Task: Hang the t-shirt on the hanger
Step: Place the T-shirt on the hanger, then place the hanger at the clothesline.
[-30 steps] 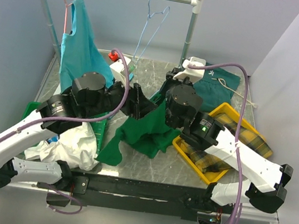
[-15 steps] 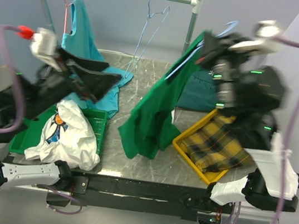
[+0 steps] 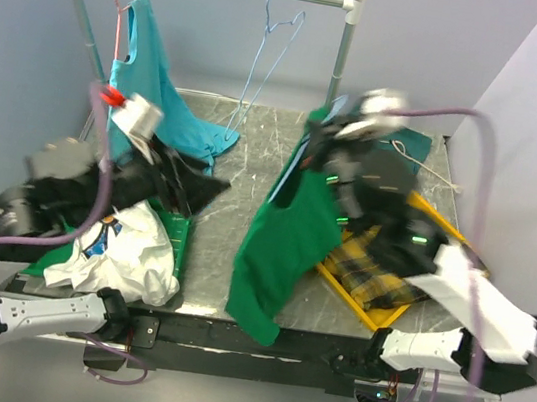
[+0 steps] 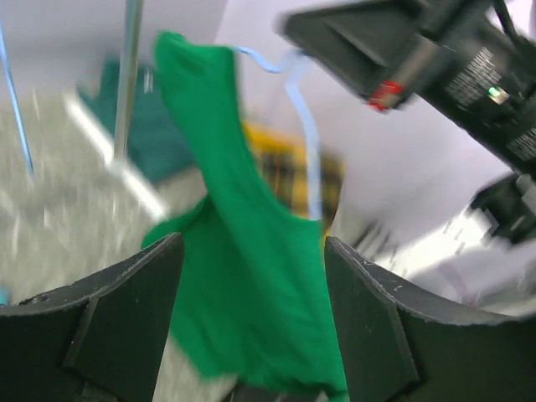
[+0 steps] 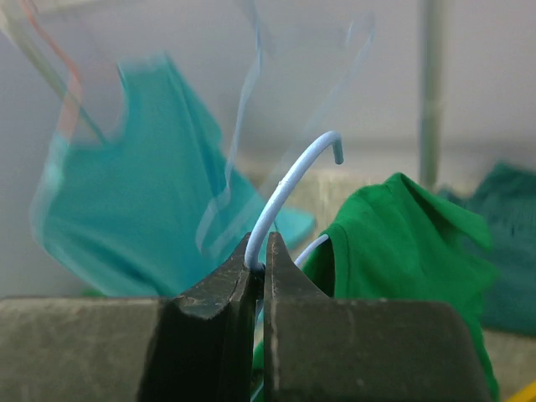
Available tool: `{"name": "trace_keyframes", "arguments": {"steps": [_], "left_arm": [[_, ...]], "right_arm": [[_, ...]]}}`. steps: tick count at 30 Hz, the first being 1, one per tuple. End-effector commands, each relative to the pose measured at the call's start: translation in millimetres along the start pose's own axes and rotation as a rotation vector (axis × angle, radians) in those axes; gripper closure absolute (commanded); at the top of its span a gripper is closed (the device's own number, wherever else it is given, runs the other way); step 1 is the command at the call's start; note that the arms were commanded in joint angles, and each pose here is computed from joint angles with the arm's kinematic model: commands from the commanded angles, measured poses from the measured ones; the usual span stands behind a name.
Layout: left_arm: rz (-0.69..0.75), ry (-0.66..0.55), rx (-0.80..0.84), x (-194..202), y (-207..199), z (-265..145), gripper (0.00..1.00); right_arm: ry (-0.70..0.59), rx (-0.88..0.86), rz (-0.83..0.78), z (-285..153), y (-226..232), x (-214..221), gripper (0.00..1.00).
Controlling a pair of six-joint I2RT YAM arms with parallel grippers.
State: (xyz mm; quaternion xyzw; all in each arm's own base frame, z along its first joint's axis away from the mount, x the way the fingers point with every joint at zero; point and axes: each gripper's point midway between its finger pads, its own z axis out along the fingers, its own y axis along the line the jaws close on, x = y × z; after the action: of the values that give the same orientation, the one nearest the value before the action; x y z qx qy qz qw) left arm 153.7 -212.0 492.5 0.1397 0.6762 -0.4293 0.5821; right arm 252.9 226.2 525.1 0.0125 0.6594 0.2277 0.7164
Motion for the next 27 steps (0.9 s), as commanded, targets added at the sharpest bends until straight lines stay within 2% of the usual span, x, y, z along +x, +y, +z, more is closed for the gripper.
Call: {"name": "trace_keyframes", "arguments": {"steps": [1,3,5,12,16,27], "left_arm": [[-0.037,0.218,-0.045,76,23,-10,0.28],[-0.057,0.291,-0.084,110,37,-10,0.29],[-0.079,0.307,-0.109,122,45,-15,0.29],[-0.118,0.413,-0.234,178,76,-16,0.37],[-0.127,0.426,-0.247,194,78,-14,0.37],[-0.108,0.419,-0.278,202,84,-9,0.35]], "right_arm": [[0.099,-0.011,0.038,14,13,71,1.00],[0.116,0.016,0.030,21,10,103,1.00],[0.142,0.040,0.015,27,10,126,1.00],[0.180,0.069,-0.010,40,15,156,1.00],[0.198,0.075,-0.040,47,18,168,1.00],[0.221,0.071,-0.070,62,30,181,1.00]]}}
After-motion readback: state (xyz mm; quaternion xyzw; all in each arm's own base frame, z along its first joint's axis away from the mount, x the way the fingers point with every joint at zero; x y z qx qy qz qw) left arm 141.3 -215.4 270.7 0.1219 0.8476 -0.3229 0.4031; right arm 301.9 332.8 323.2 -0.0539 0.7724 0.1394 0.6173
